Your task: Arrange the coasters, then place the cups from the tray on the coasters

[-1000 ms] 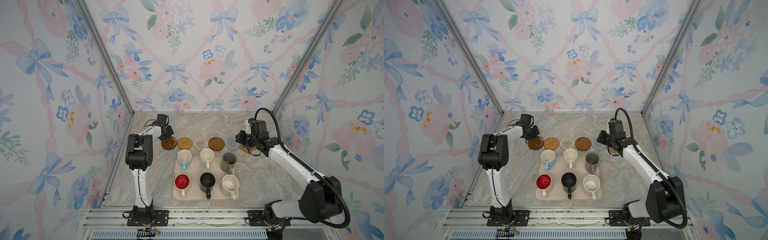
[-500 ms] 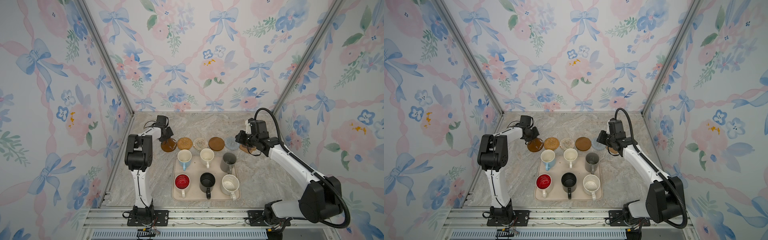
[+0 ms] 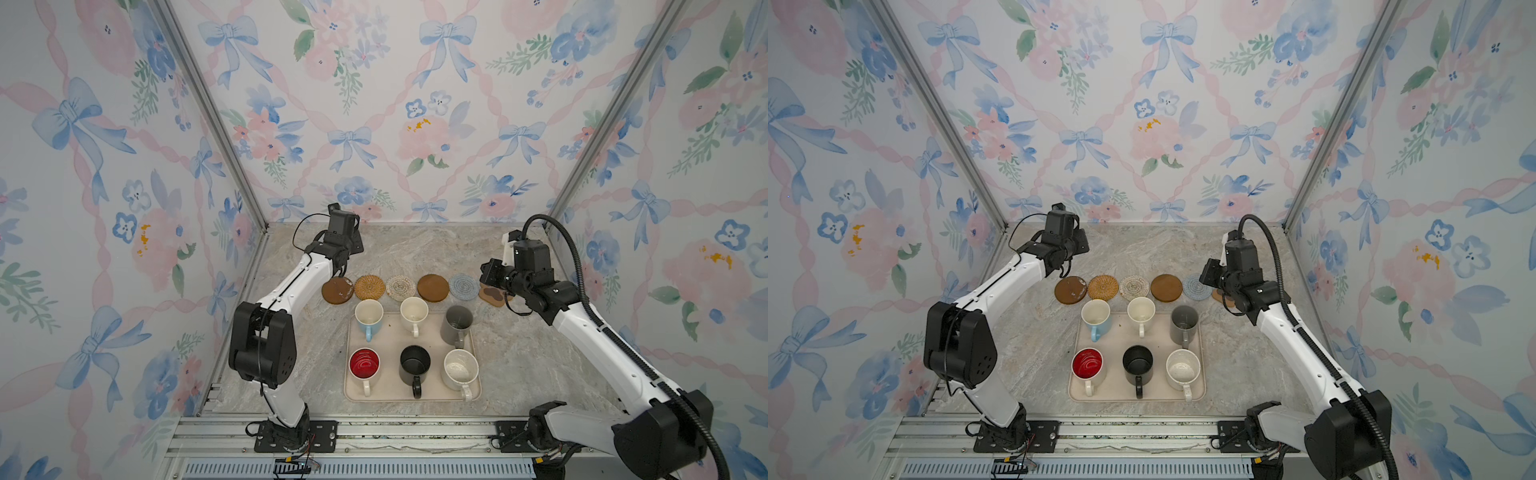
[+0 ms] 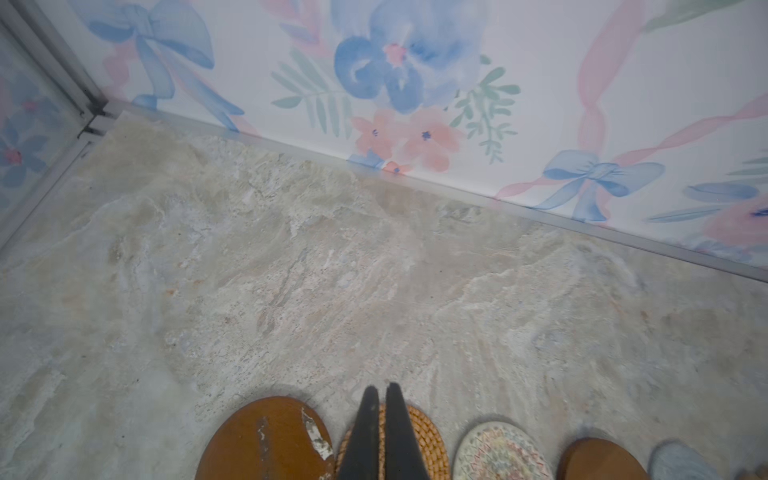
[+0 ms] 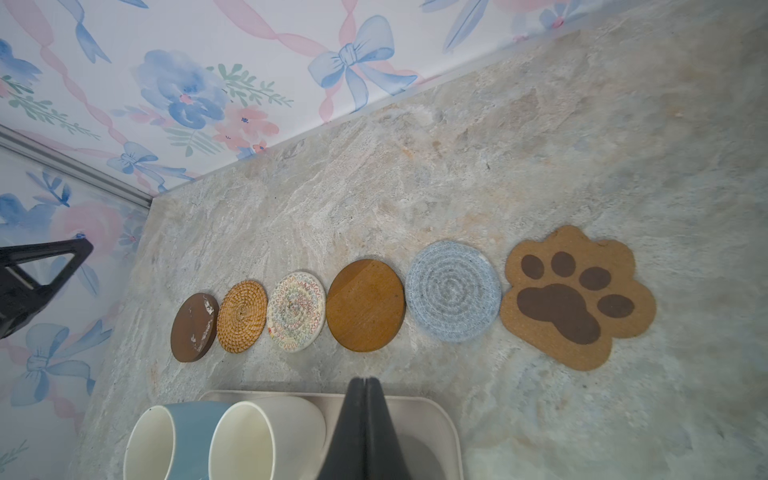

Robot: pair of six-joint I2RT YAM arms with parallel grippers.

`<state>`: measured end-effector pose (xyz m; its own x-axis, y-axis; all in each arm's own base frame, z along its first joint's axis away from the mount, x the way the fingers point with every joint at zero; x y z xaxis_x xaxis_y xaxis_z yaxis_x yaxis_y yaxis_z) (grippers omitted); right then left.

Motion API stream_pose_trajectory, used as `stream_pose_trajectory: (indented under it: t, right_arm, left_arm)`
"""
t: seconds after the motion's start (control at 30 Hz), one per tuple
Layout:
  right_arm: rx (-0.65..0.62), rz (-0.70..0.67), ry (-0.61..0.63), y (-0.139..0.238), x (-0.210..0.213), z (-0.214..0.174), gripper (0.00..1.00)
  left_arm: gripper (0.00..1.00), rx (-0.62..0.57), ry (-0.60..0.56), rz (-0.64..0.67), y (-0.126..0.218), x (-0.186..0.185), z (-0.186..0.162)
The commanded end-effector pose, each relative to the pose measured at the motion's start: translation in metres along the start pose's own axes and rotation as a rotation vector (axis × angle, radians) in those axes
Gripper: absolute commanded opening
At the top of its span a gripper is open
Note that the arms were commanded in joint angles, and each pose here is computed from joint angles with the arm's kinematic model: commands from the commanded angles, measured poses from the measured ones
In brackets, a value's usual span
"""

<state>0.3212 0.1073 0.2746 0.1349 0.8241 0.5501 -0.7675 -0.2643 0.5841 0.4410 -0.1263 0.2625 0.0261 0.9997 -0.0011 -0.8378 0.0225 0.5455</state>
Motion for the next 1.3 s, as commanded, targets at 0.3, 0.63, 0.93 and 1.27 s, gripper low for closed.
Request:
stream_pose_trajectory:
  t: [0.3,0.63,0.93,1.27]
  right_arm:
    - [0.069,-0.037,0.199,0.044,0.010,-0.049,0.36]
    - [0.201,-0.184,0.283,0.023,-0.007,-0.101,0.54]
    - [0.265,-0.192,0.269,0.015,-0.007,-0.120,0.59]
    - [0.329,-0.255,0.272,0.024,-0.023,-0.138,0.56]
  left_arm:
    - [0.40,-0.399,0.121,-0.248,0.107,-0.057,-0.042]
    - [0.59,-0.416,-0.085,-0.209,0.132,-0.079,-0.091]
    - [0.75,-0.512,-0.114,-0.235,0.151,-0.074,-0.090]
    - [0.79,-0.554,-0.119,-0.203,0.150,-0.067,-0.096]
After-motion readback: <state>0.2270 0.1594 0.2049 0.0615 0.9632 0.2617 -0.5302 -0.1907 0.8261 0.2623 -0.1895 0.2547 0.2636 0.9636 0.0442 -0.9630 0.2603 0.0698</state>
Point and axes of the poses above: each gripper's point midway between its finger pads, its own y axis back along the fingers, its own x axis along the line the jaws close on, z = x × y, the point moved 5 cm from there along y, back along the fingers, and after that the axes turned 13 degrees about -y, right-handed, at the moved point
